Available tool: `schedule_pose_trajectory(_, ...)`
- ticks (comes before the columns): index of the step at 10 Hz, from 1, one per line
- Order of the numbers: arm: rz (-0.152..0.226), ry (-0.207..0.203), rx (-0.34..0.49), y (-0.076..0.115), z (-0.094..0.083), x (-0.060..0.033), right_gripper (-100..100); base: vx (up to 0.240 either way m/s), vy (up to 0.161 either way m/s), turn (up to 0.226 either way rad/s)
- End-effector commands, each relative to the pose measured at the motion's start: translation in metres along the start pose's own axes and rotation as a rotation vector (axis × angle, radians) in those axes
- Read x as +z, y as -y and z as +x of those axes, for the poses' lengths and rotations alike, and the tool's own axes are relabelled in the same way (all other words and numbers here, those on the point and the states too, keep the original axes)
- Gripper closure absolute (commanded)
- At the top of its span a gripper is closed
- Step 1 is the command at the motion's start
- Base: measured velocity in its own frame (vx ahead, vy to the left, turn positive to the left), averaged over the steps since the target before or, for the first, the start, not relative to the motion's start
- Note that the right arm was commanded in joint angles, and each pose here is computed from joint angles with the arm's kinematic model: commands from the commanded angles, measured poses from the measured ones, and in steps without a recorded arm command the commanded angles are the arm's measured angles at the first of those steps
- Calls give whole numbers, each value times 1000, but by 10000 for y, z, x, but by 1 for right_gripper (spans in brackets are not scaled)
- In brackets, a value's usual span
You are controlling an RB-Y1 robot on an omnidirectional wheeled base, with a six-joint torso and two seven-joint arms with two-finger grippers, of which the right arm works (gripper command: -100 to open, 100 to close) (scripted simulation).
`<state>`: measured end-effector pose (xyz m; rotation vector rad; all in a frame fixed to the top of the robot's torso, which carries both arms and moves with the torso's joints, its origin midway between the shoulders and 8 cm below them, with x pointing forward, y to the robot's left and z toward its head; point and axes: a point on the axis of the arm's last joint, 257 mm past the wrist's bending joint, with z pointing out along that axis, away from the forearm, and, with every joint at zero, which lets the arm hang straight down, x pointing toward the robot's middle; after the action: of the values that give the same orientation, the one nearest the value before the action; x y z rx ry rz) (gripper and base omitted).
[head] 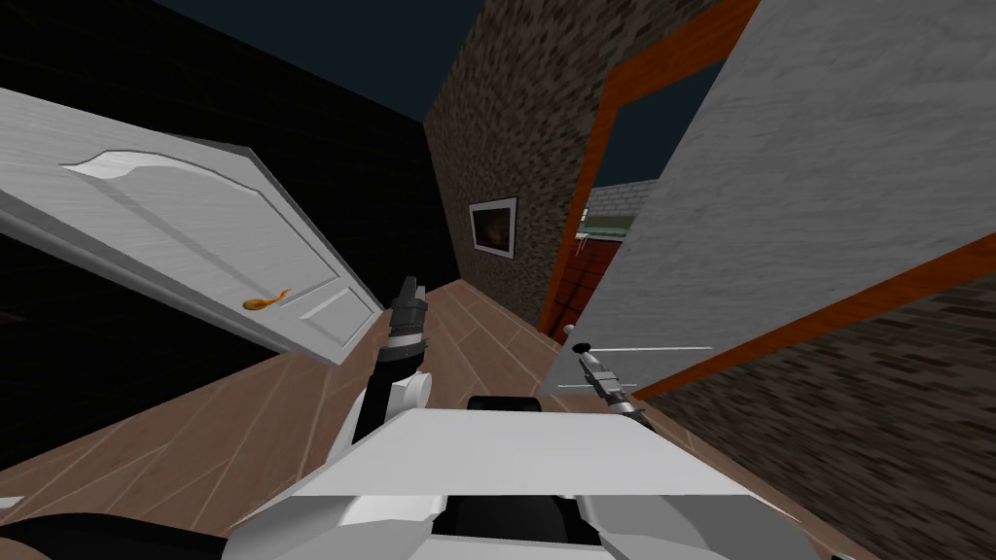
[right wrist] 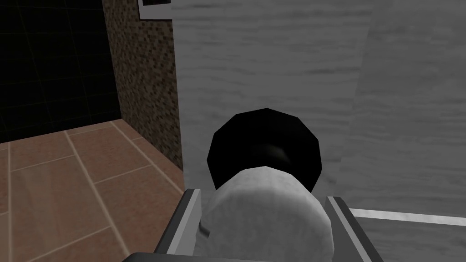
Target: Pull the door open
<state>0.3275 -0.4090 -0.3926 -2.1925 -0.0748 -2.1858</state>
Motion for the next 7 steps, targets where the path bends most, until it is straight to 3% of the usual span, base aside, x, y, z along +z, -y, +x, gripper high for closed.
schedule_pose_trajectory(1, 12, -1, 2, -3, -8, -60, 100, -187, -79, 177)
schedule_pose_trajectory(5, 32, -3, 3, -28, 6, -157, 100, -213, -67, 142)
schedule_pose_trajectory(7, 36, 1, 3, -6, -9, -163, 100, -113, -29, 74)
